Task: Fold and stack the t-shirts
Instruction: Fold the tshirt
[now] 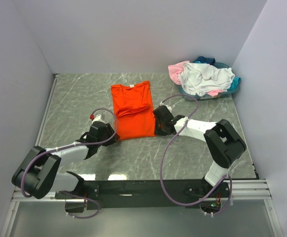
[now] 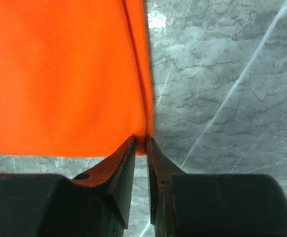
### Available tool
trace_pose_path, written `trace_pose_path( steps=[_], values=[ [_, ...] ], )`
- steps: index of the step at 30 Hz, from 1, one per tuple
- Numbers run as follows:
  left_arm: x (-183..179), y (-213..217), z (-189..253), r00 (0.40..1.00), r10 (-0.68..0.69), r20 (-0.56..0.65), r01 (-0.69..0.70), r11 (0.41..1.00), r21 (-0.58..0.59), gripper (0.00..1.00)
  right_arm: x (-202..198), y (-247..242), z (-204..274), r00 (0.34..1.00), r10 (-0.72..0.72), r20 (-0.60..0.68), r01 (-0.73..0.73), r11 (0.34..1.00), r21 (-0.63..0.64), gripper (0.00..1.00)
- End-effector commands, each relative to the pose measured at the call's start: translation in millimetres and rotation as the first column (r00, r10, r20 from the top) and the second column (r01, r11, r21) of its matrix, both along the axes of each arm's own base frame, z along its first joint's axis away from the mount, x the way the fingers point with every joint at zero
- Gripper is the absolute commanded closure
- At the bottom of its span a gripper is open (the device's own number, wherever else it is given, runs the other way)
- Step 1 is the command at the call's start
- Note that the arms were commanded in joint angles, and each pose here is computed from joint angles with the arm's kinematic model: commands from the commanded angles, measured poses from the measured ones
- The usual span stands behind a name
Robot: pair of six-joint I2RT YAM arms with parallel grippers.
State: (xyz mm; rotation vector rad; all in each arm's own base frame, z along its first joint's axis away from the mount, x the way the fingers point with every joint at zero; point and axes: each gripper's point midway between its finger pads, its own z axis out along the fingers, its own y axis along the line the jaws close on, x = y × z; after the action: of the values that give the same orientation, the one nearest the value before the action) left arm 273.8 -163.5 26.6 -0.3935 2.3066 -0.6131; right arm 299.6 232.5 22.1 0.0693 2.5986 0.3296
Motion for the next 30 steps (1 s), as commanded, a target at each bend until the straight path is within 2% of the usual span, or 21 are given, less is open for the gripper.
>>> trace_pose_path(
  steps=[1,4,6,7,8,12,19,30],
  values=[
    [-5.1,-3.1,-15.1,0.998,-0.016,-0.063,0.018,1.0,0.025,0.6,1.0,1.5,-5.1,1.0,-0.001,-0.007,0.001,1.0,0.001,0.79],
    [-8.2,-6.0,-23.5,0.996,-0.036,-0.086,0.038,0.999,0.029,0.67,0.5,1.1,-4.7,1.0,0.0,-0.006,0.0,1.0,0.0,0.9],
    [-11.7,-11.7,-27.3,0.993,-0.067,-0.102,0.068,0.998,0.014,0.79,0.5,0.1,-3.7,1.0,-0.002,-0.007,0.002,1.0,-0.002,1.0],
    [-15.1,-12.4,-32.6,0.99,-0.074,-0.117,0.076,0.997,0.012,0.86,-0.5,0.0,-2.7,1.0,-0.001,-0.006,0.001,1.0,-0.001,1.0],
    [-17.2,-14.4,-34.1,0.989,-0.082,-0.122,0.082,0.997,0.001,1.0,-0.5,0.0,-1.2,1.0,0.001,-0.001,-0.001,1.0,-0.002,1.0],
    [-20.6,-16.9,-30.9,0.99,-0.085,-0.117,0.084,0.996,-0.014,1.0,-5.7,-4.2,9.6,1.0,-0.002,0.014,0.002,1.0,0.003,1.0],
    [-19.7,-15.5,25.5,0.998,-0.068,-0.004,0.068,0.997,-0.039,1.0,-22.2,-14.7,42.3,0.997,-0.014,0.076,0.015,1.0,-0.01,1.0],
    [-57.4,-6.1,55.6,0.996,-0.087,0.012,0.087,0.994,-0.069,1.0,-67.9,-22.0,75.6,0.99,-0.02,0.142,0.022,1.0,-0.015,1.0]
  ],
)
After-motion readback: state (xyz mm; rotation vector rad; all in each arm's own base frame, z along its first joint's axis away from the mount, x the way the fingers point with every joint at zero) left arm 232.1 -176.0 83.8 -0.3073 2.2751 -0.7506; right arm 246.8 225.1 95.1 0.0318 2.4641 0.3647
